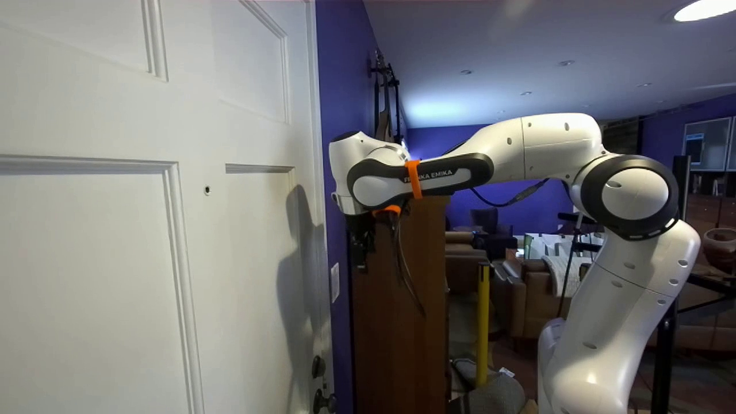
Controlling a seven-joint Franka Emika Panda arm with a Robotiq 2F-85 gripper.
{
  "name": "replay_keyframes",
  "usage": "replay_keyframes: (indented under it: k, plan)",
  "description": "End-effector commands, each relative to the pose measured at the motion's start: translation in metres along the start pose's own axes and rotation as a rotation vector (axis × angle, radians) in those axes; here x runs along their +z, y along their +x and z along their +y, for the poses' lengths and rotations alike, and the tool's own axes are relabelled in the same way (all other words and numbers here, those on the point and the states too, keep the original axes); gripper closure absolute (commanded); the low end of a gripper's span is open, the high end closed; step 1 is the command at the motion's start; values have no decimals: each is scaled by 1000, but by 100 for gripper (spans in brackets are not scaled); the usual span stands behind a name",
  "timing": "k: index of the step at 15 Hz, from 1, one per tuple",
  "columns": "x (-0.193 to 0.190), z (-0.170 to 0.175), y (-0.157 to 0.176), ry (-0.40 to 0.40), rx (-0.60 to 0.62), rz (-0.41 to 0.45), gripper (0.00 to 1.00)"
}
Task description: Hang the head sock on the nail on the door
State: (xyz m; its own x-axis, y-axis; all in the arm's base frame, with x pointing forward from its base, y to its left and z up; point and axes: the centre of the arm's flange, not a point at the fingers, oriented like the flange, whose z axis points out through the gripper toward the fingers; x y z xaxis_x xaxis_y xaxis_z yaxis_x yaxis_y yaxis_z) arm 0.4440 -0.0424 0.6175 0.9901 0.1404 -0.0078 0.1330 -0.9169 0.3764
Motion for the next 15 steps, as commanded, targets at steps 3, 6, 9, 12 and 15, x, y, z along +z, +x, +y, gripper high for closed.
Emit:
replay_keyframes:
  k: [3, 6, 9, 12, 15]
  plan:
    - [-12, 80, -35, -44, 13, 92, 0]
    - [-16, 123, -50, 19, 92, 221, 0]
    - [-12, 111, -46, -15, 87, 160, 0]
    - [-13, 103, -40, -19, 70, 158, 0]
    - [-12, 102, -39, -19, 68, 156, 0]
